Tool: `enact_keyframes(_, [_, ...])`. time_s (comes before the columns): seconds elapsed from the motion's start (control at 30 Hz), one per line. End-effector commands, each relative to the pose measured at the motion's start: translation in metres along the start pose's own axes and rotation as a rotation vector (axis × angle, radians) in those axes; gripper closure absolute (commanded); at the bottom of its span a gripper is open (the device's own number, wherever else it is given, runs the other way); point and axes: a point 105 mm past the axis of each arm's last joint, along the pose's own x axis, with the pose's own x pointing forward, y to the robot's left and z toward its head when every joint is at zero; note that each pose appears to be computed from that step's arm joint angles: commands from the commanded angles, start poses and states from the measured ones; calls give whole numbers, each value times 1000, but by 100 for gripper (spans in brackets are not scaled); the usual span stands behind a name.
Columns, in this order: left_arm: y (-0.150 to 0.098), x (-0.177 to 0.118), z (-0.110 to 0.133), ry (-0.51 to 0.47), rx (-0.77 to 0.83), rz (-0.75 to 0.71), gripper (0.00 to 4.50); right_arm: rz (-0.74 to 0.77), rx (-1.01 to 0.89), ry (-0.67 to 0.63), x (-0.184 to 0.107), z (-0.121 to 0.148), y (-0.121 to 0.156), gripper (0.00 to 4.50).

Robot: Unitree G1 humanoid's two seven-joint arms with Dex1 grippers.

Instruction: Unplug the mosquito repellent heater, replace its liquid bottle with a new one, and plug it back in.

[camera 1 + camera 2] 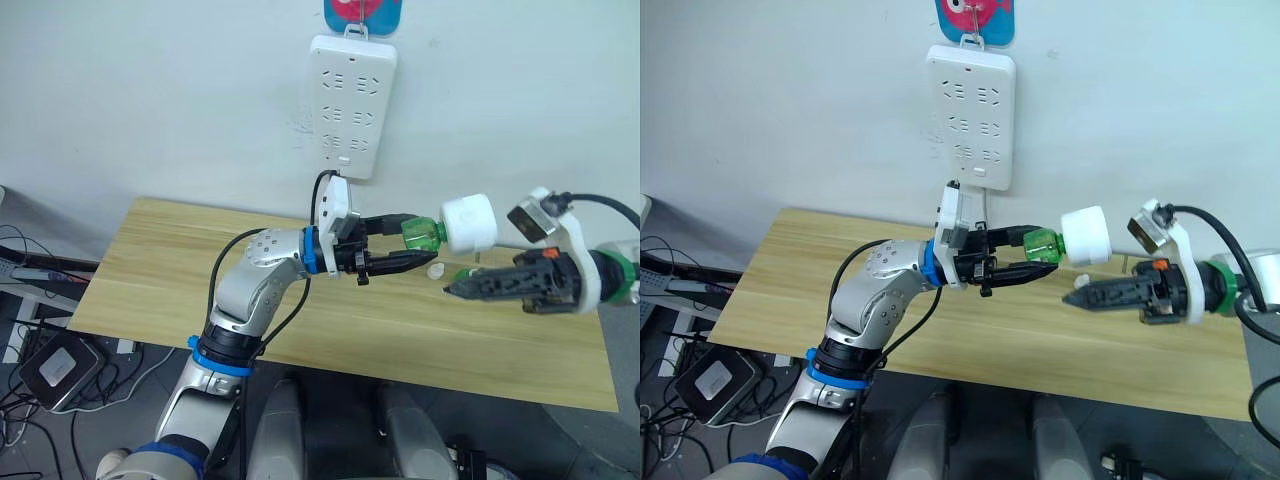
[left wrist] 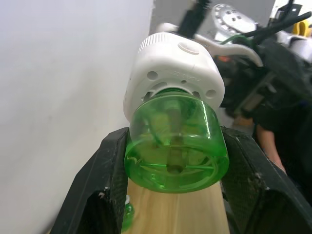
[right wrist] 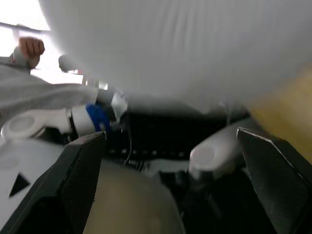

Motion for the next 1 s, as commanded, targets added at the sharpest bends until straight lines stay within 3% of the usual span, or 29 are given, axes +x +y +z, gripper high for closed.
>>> enact_keyframes(0.03, [-1,0,14,-37,35,-13,222,-53,-14,-10,-14,-5,1,4])
enact_keyframes(0.13, [-5,-3,14,-28,19,-31,222,-278,-12,-236,-46,20,-47,20])
enact_keyframes(0.27, [-15,-8,11,-3,-16,-70,222,-373,-72,-465,-61,63,-78,130])
enact_keyframes(0.4, [-20,-12,11,12,-53,-94,222,-280,-114,-474,-34,80,-76,274])
enact_keyframes(0.57, [-20,-11,10,16,-74,-97,222,-109,-98,-423,1,76,-62,447])
enact_keyframes(0.77, [-1,-16,12,11,-59,-4,222,46,-85,-261,14,37,-29,447])
enact_keyframes(1.0, [6,-20,2,43,-45,35,222,163,-114,-241,20,30,8,447])
